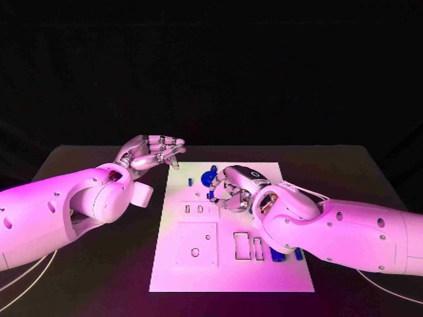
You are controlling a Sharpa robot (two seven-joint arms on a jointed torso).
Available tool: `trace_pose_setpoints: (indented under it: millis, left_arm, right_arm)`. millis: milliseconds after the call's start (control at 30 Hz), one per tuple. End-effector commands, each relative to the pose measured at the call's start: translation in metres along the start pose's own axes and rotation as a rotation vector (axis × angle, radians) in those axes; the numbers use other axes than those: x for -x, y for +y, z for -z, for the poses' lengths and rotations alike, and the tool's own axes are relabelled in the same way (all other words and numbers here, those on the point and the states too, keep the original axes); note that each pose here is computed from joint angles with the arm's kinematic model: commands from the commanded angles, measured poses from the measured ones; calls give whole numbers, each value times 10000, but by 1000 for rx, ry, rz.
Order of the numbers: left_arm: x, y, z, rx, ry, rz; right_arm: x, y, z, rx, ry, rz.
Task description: Assemble the parts on the task board
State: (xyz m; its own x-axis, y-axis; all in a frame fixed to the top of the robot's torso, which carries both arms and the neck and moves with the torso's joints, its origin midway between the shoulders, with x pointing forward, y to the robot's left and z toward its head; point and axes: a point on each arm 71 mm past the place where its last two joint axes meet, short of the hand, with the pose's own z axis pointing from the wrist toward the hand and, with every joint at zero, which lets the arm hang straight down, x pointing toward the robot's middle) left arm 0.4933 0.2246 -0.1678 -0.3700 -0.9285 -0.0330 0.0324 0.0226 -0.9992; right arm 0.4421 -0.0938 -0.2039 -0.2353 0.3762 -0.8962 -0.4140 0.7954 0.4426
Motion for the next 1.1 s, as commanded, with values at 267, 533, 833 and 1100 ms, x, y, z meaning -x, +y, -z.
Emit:
trace_pose_setpoints:
  millis: [267, 533, 833, 1100]
  left_arm:
    - [-25, 2, -8, 0, 14, -1]
    - [-25, 8, -8, 2, 15, 0]
    - [-16, 11, -6, 3, 13, -1]
    - [-11, 14, -4, 4, 13, -1]
  right_arm:
    - [-223, 61, -37, 11, -3, 56]
    - [-340, 74, -48, 13, 13, 64]
    - [-378, 62, -65, 7, 22, 80]
    - [-391, 42, -74, 1, 27, 90]
